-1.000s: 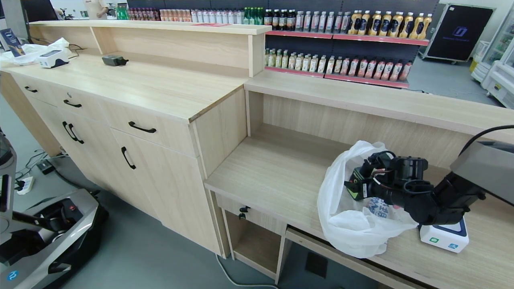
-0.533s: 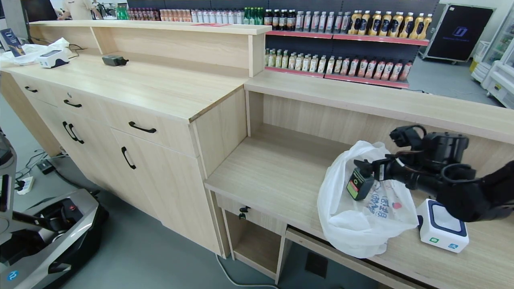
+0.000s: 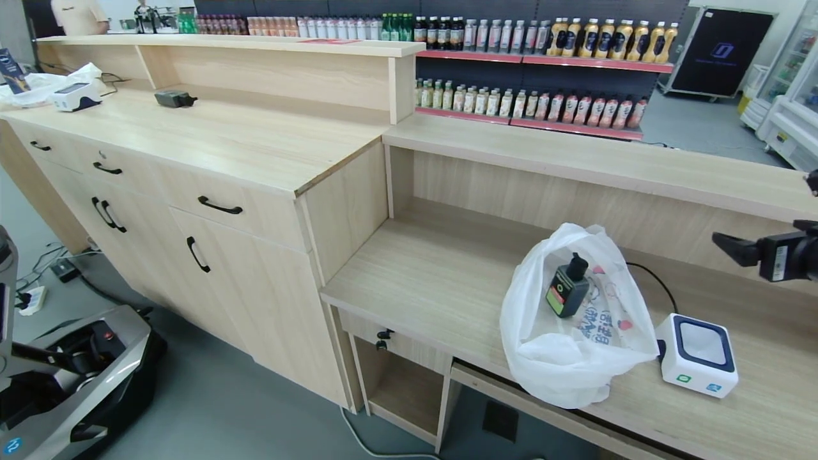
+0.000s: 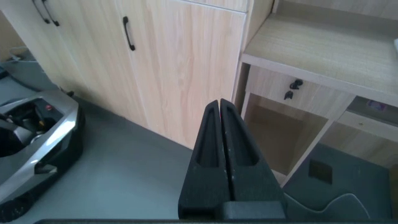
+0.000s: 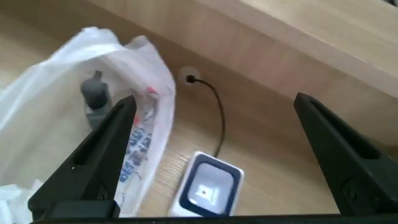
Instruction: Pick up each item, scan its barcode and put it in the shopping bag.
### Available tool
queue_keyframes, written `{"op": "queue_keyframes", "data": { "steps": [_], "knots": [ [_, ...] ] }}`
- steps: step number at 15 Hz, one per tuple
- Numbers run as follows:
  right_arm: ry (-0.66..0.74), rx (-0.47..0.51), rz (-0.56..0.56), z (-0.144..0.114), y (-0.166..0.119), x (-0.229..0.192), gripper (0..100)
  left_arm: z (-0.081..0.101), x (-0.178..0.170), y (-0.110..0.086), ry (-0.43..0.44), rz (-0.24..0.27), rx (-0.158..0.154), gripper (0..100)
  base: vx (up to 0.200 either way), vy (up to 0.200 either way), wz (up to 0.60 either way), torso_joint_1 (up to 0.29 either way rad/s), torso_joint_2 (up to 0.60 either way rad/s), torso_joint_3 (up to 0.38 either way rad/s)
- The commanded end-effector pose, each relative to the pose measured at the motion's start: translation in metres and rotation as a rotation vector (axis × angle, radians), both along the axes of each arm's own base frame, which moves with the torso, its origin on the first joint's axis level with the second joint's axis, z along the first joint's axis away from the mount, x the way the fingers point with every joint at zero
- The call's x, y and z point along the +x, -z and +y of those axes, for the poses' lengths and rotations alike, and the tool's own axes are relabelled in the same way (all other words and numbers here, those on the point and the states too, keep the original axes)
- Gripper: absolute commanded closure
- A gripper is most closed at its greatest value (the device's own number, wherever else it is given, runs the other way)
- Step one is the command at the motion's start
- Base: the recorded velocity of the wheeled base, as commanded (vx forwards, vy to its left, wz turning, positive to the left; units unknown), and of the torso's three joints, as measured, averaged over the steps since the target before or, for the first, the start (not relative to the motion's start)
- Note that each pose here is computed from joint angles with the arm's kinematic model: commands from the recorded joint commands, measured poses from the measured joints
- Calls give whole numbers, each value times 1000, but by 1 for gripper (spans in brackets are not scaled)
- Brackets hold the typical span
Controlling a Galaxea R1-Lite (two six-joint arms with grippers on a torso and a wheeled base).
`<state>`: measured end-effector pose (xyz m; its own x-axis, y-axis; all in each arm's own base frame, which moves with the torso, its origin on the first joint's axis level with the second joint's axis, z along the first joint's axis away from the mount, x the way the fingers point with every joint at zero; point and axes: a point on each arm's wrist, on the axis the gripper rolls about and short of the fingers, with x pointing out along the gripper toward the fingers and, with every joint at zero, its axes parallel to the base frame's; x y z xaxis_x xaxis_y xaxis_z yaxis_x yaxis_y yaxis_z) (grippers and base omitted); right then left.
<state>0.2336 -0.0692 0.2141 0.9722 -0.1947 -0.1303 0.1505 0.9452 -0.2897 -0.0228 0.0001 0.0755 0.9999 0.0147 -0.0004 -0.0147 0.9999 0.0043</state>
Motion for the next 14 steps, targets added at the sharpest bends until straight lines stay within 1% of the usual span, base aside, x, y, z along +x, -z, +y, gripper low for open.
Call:
{"op": "queue_keyframes", "data": {
  "steps": [1, 3, 4, 5, 6, 7, 9, 10, 11, 12, 13, 14],
  "knots": [
    [181, -5, -60, -19, -18, -4, 0, 0, 0, 0, -1, 0, 0, 100, 0, 0, -600, -2, 2, 2],
    [447, 121, -55, -37, -27, 22, 0, 0, 0, 0, -1, 0, 0, 100, 0, 0, -600, 5, 5, -2],
    [606, 175, -39, -55, -30, 37, 0, 0, 0, 0, -1, 0, 0, 100, 0, 0, -600, -2, -2, 2],
    [682, 257, -51, -73, -31, 47, 0, 0, 0, 0, -1, 0, 0, 100, 0, 0, 0, 0, 0, 0],
    [702, 305, -57, -80, -28, 51, 0, 0, 0, 0, -1, 0, 0, 100, 0, 0, 0, 0, 0, 0],
    [703, 393, -25, -107, -9, 54, 0, 0, 0, 0, -1, 0, 0, 100, 0, 0, 0, 0, 0, 0],
    [692, 454, 43, -133, 21, 63, 0, 0, 0, 0, -1, 0, 0, 100, 0, 0, 0, 0, 0, 0],
    [698, 489, 46, -145, 28, 69, 0, 0, 0, 0, -1, 0, 0, 100, 0, 0, 0, 0, 0, 0],
    [706, 525, 38, -155, 35, 77, 0, 0, 0, 0, -1, 0, 0, 100, 0, 0, 0, 0, 0, 0],
    [715, 576, 5, -164, 37, 86, 0, 0, 0, 0, -1, 0, 0, 100, 0, 0, 0, 0, 0, 0],
    [701, 650, -34, -170, 36, 97, 0, 0, 0, 0, -1, 0, 0, 100, 0, 0, 0, 0, 0, 0],
    [692, 706, -27, -174, 36, 104, 0, 0, 0, 0, -1, 0, 0, 100, 0, 0, 0, 0, 0, 0]
  ]
}}
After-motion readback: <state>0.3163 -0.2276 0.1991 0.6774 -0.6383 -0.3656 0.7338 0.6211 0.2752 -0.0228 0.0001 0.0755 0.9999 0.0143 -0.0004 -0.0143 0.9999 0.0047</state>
